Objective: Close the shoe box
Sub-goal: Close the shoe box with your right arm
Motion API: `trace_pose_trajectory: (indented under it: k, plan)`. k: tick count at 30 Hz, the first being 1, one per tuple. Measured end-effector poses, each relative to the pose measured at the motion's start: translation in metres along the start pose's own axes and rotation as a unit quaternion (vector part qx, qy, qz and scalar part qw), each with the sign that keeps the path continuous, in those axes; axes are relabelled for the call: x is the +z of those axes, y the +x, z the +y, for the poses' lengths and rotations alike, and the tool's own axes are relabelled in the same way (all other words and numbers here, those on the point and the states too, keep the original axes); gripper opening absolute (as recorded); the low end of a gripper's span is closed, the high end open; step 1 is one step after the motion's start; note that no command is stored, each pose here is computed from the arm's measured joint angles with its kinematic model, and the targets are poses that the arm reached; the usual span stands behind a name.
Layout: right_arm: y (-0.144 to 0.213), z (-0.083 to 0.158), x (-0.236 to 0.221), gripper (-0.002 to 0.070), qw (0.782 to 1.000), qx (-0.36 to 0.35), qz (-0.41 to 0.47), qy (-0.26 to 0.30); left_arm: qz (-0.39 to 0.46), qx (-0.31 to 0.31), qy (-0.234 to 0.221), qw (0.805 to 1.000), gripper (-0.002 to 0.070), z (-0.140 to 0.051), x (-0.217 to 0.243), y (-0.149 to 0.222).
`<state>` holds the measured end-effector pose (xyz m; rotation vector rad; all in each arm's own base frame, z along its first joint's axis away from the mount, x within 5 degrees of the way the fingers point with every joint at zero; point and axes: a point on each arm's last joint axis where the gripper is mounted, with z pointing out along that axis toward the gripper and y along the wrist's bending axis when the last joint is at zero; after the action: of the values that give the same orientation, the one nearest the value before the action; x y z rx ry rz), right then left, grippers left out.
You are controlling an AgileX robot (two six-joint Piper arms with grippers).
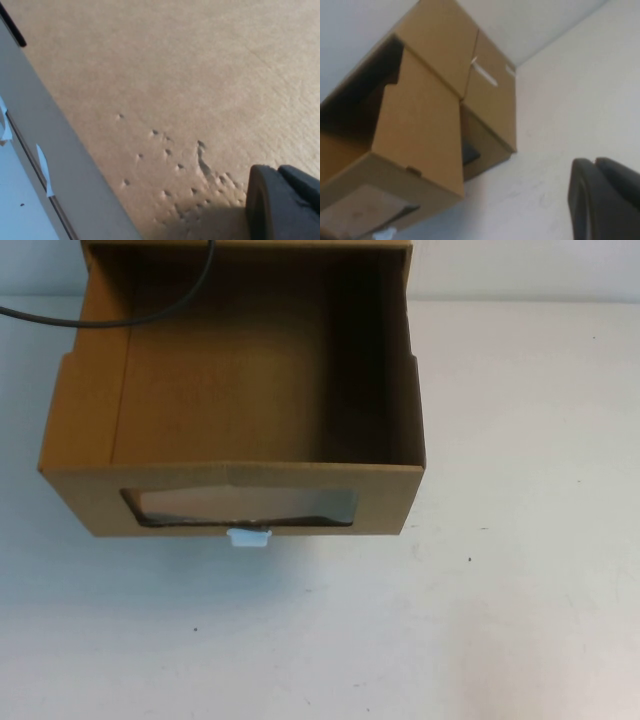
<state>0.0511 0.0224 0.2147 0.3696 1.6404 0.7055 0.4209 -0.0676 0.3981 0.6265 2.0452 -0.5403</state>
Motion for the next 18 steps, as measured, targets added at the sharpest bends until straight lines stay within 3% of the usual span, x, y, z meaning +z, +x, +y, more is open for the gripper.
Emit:
trace_pose_trajectory:
  k: [5,9,18]
  plan:
    - [-0.026,0.033,0.007,-0.0013,0.992,-0.049,0.115,-0.005,0.000,0.000,0.000,1.000,-0.0005,0.000,0.000,0.000]
    - [-0.049,0.055,0.024,-0.0013,0.971,-0.089,0.221,-0.003,0.000,0.000,0.000,1.000,-0.0005,0.000,0.000,0.000]
    - [-0.091,0.078,0.085,-0.0011,0.929,-0.134,0.346,-0.017,-0.001,0.001,-0.002,1.000,-0.0005,0.000,0.000,0.000]
